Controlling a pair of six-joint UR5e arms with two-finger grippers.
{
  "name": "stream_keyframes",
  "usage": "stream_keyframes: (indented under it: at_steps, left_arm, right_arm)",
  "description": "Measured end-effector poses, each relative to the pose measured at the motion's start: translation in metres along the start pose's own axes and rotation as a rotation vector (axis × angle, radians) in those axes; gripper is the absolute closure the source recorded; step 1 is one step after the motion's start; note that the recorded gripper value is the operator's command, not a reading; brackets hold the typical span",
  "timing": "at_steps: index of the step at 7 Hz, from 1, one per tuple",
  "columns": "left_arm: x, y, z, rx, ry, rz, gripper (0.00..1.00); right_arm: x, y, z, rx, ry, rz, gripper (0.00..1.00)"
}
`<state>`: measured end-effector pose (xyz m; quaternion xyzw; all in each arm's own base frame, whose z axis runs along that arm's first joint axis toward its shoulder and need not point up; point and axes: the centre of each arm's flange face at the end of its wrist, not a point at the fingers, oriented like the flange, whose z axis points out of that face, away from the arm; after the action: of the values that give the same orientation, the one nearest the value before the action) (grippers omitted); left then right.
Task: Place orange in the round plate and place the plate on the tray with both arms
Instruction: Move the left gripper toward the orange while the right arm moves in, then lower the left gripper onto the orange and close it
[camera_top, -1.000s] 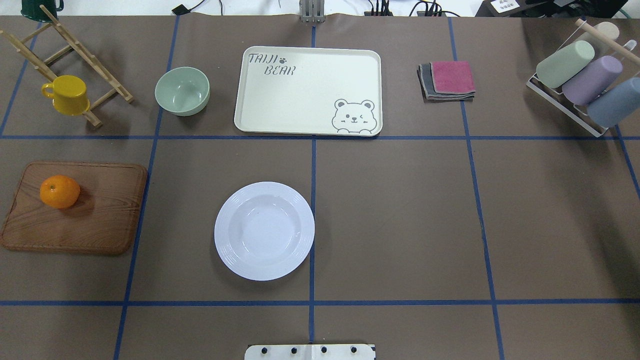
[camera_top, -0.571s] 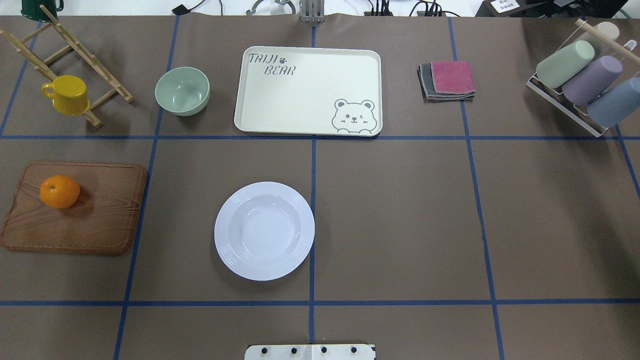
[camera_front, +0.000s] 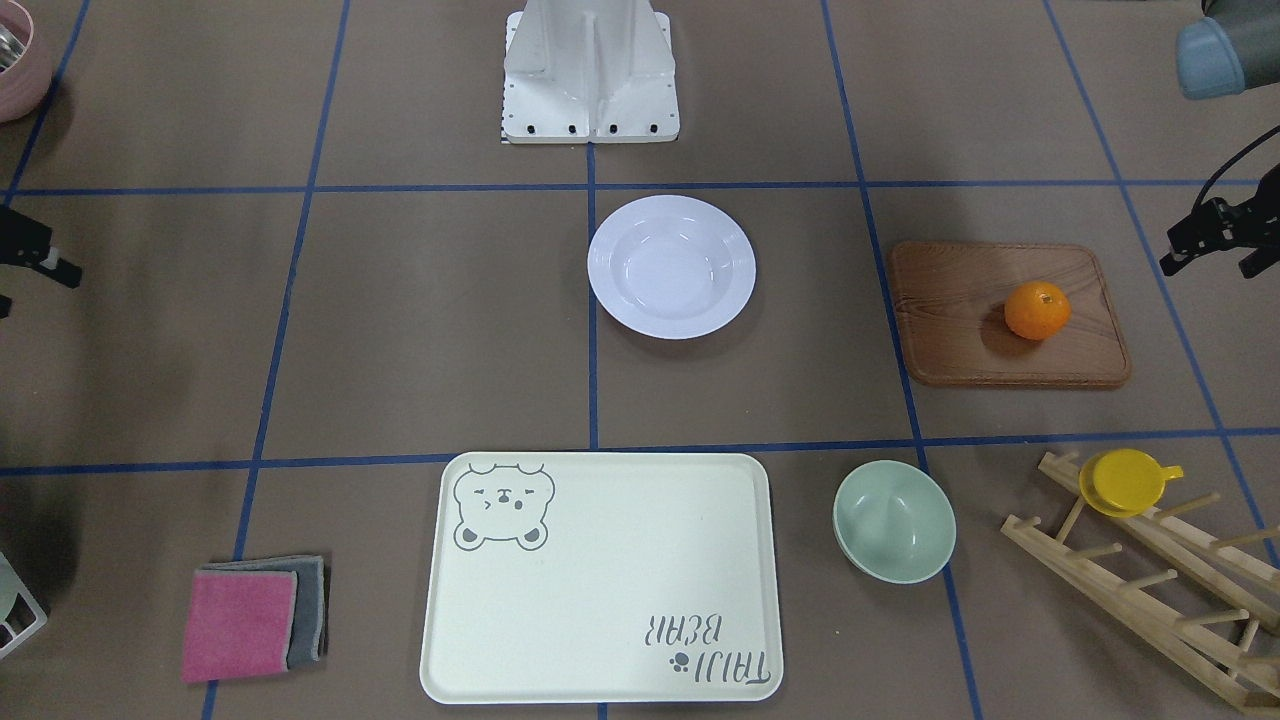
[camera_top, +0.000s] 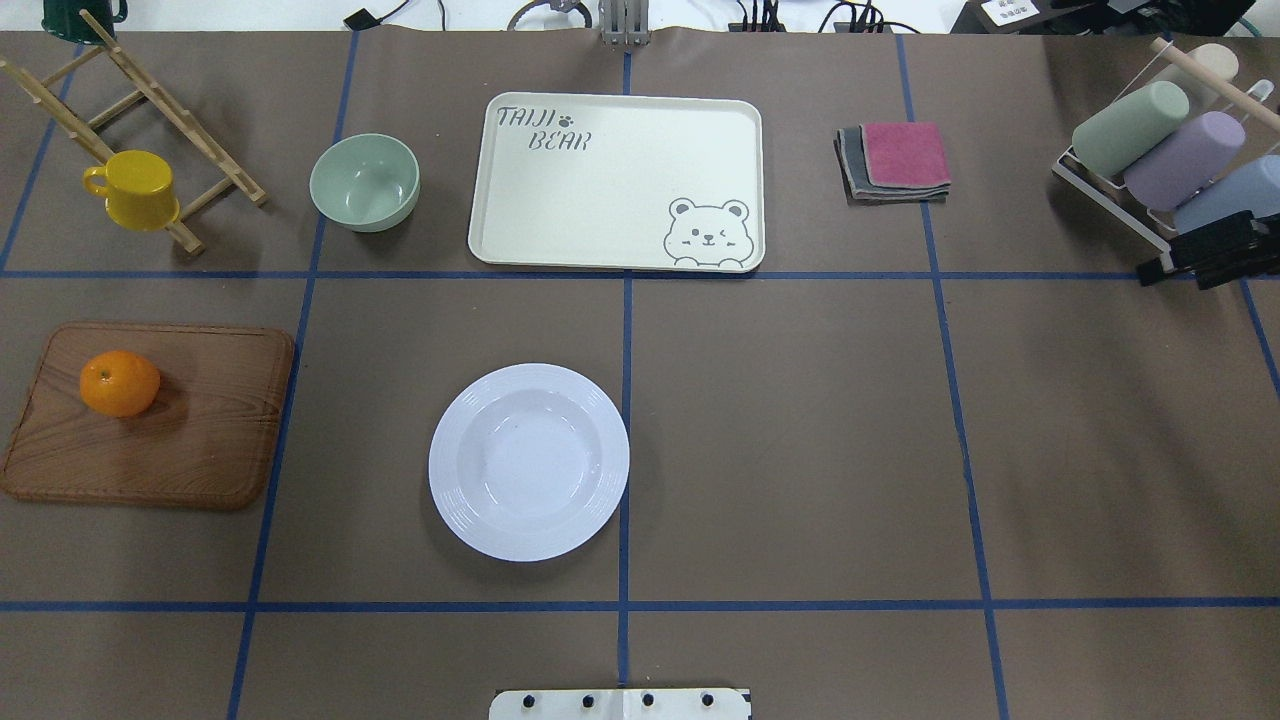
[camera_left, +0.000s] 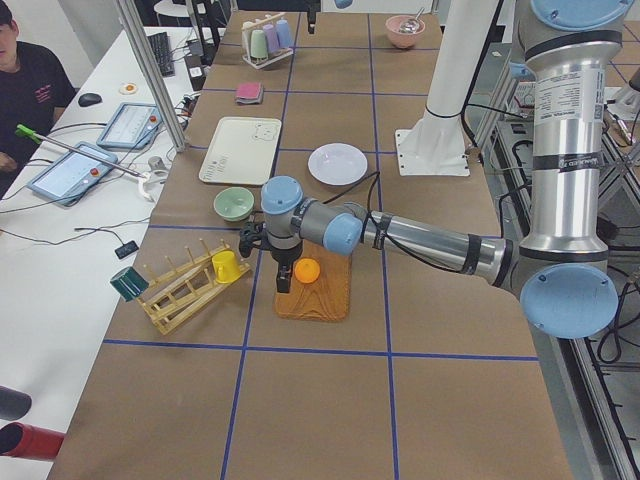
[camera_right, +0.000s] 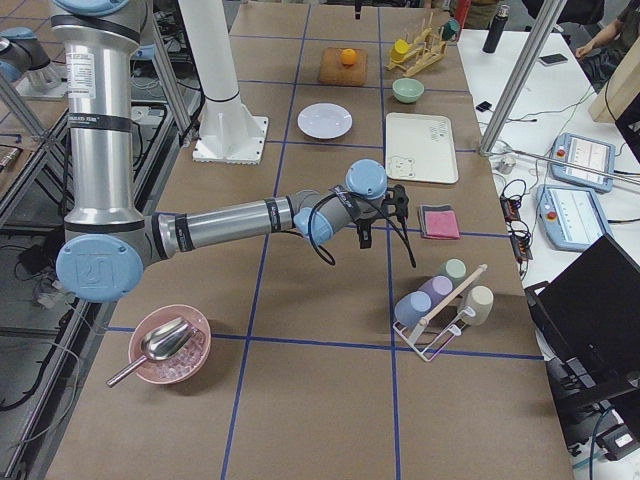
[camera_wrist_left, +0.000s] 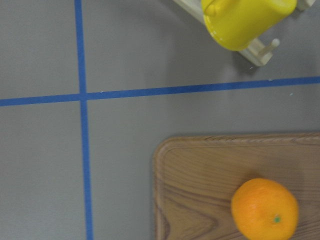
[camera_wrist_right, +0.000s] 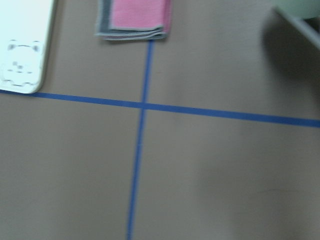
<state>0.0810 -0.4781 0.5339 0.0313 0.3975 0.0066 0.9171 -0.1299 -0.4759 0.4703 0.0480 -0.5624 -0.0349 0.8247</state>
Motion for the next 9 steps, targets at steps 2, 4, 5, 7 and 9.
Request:
stream_keyframes:
  at_steps: [2,4,5,7,9]
  left_arm:
    - [0.034,0.002,0.013,-0.005,0.025,-0.039,0.01]
    - [0.058,0.007,0.029,-0.03,0.032,-0.06,0.02]
    - [0.067,0.008,0.038,-0.029,0.019,-0.065,0.02]
    - [0.077,0.013,0.06,-0.011,-0.007,-0.066,0.02]
    - [0.072,0.014,0.083,-0.006,-0.004,-0.071,0.02]
  right_arm:
    - [-0.061,0.013,0.041,-0.019,-0.131,0.048,0.0]
    - [-0.129,0.032,0.085,0.02,-0.259,0.156,0.01]
    - [-0.173,0.047,0.114,0.045,-0.356,0.229,0.01]
    - [-0.233,0.075,0.157,0.072,-0.481,0.313,0.01]
    - [-0.251,0.087,0.171,0.072,-0.511,0.328,0.01]
